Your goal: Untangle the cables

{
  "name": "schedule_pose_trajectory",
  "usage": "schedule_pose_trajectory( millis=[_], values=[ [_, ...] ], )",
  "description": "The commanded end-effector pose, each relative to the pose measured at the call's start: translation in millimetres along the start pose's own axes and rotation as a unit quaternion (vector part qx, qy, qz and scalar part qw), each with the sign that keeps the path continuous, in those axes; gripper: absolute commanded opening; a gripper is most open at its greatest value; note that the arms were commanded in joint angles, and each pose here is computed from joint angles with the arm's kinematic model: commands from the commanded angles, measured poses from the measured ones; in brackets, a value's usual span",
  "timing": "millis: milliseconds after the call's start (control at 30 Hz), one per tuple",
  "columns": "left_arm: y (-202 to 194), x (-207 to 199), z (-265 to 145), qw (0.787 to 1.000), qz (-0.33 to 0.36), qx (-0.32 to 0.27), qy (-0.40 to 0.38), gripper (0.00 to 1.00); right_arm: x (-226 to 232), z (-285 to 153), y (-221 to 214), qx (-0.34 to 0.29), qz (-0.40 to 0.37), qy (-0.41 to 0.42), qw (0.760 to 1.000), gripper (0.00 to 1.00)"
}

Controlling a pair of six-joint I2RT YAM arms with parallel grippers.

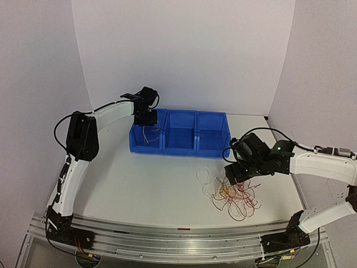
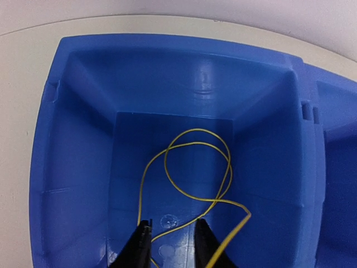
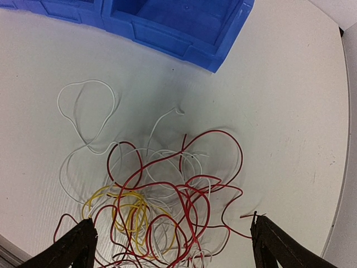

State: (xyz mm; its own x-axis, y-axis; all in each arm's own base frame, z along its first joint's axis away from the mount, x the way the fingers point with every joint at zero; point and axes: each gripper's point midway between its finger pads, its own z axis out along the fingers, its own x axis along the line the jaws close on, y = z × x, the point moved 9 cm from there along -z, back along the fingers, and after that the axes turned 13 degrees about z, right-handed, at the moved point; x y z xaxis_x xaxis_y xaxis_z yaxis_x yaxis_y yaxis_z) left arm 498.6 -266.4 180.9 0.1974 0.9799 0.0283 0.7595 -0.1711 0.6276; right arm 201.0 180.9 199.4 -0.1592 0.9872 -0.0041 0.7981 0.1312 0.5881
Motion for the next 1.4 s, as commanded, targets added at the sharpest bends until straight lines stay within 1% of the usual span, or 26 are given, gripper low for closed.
schedule_pose_trajectory(
  millis=[0, 67, 267, 433, 533, 667, 867, 967, 1033, 1200, 1267, 1367],
  values=[
    [28.3, -2.6, -29.1, 0.998, -0.010, -0.046, -0.035, 0.34, -2.1, -2.9, -1.3, -0.005, 0.006, 0.000, 1.000, 0.93],
    [33.6, -2.4, -38.4, 0.998, -0.012, -0.056, -0.042, 0.40, -2.9, -4.2, -1.2, -0.008, 0.004, -0.001, 1.000, 0.93],
    [47.7, -0.3, -67.5, 0.995, -0.016, -0.083, -0.055, 0.75, -4.2, -8.2, 0.3, -0.014, 0.001, 0.003, 1.000, 0.93],
    [54.6, 1.1, -84.2, 0.993, -0.018, -0.100, -0.064, 0.89, -4.7, -8.7, -1.0, -0.013, -0.002, 0.006, 1.000, 0.93],
    [56.3, -2.5, -91.7, 0.990, -0.008, -0.106, -0.091, 0.95, -5.0, -8.8, -2.0, -0.013, -0.003, 0.006, 1.000, 0.93],
    [55.9, -5.5, -97.2, 0.987, -0.010, -0.104, -0.119, 0.99, -5.4, -9.2, -2.1, -0.013, -0.005, 0.007, 1.000, 0.93],
    [57.8, -6.9, -105.1, 0.985, -0.015, -0.108, -0.137, 0.99, -5.4, -10.4, -0.2, -0.018, -0.009, 0.005, 1.000, 0.93],
    [60.7, -7.1, -119.6, 0.982, -0.013, -0.122, -0.141, 1.00, -6.0, -12.9, 1.3, -0.023, -0.009, 0.006, 1.000, 0.93],
    [61.4, -10.7, -139.3, 0.980, -0.006, -0.139, -0.144, 1.00, -6.7, -14.2, 1.0, -0.024, -0.007, 0.007, 1.000, 0.93],
    [38.4, -31.8, -188.3, 0.976, 0.015, -0.175, -0.126, 1.00, -10.8, -14.1, -7.5, -0.008, 0.011, 0.008, 1.000, 0.93],
    [22.6, -38.4, -210.9, 0.974, 0.017, -0.188, -0.125, 1.00, -13.0, -9.6, -12.9, 0.006, 0.021, -0.007, 1.000, 0.94],
    [-9.9, -49.7, -226.9, 0.972, 0.017, -0.184, -0.144, 1.00, -10.0, 2.4, -21.1, 0.042, 0.029, -0.015, 0.999, 0.95]
  ],
)
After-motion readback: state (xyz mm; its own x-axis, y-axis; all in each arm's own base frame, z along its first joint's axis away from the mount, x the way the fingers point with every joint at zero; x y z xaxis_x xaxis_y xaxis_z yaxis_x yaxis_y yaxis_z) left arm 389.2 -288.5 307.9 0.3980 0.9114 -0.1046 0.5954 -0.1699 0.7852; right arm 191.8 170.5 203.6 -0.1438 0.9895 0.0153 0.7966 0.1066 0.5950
